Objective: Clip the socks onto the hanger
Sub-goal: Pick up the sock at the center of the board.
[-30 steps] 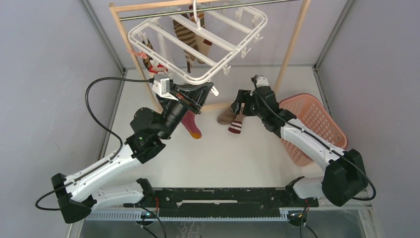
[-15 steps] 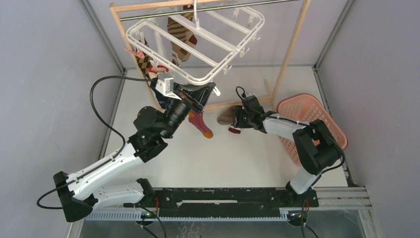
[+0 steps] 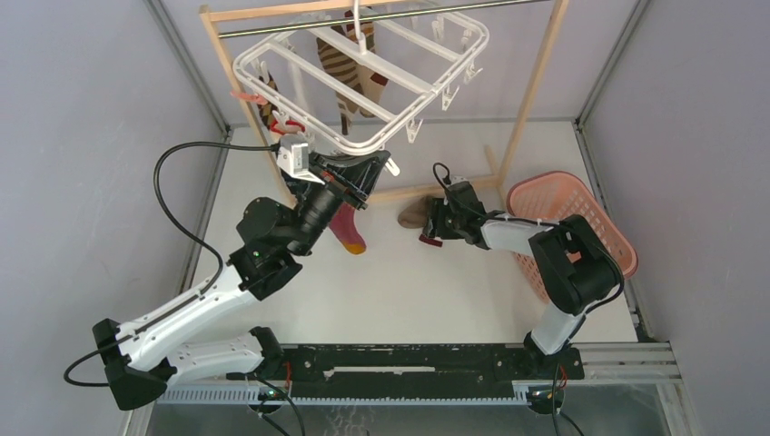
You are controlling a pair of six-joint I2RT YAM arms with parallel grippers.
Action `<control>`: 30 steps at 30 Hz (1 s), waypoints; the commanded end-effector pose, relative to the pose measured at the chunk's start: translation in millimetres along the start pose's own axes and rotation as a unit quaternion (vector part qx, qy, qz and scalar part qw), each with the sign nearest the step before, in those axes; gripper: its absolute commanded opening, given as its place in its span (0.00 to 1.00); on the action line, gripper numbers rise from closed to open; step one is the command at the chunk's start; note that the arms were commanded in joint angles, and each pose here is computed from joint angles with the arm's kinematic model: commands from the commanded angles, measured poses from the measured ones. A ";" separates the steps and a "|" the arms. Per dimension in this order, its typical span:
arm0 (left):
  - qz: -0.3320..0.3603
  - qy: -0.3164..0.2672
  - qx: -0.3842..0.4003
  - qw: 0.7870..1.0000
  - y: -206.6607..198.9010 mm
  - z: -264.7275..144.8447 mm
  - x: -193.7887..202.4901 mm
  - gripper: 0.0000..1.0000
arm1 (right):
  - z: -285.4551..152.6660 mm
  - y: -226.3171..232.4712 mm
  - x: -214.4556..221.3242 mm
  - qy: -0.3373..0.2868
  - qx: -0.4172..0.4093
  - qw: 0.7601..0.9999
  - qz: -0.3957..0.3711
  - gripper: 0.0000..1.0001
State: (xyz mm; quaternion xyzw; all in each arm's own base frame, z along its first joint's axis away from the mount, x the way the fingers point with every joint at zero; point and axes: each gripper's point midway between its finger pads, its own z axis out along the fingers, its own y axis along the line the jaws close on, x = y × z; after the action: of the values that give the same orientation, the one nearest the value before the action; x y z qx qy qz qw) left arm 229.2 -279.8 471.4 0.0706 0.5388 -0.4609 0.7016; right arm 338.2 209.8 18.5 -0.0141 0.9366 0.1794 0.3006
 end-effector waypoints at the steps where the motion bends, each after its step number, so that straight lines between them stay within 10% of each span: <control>1: -0.006 0.019 0.009 1.000 -4.3 -5.6 5.6 0.00 | 9.6 5.7 -9.2 -0.018 -0.026 0.999 0.006 0.68; 4: -0.004 0.019 0.008 1.000 -3.7 -6.4 4.8 0.00 | 15.4 7.2 -4.8 -0.009 -0.039 0.999 0.013 0.65; 10: 0.000 0.018 0.003 1.000 -1.9 -7.2 3.6 0.00 | 10.2 2.4 -7.2 -0.019 -0.033 0.999 0.020 0.01; 30: -0.002 0.020 0.007 1.000 -2.8 -7.2 5.7 0.00 | -258.4 115.5 -114.8 -0.232 -0.334 0.914 -0.013 0.00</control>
State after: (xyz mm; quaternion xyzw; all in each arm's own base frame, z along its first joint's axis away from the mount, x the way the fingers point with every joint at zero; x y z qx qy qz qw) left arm 230.1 -276.8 469.1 0.0668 0.5448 -0.4552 0.7011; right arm 293.9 202.6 270.8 -0.0505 0.7568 0.4342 0.4859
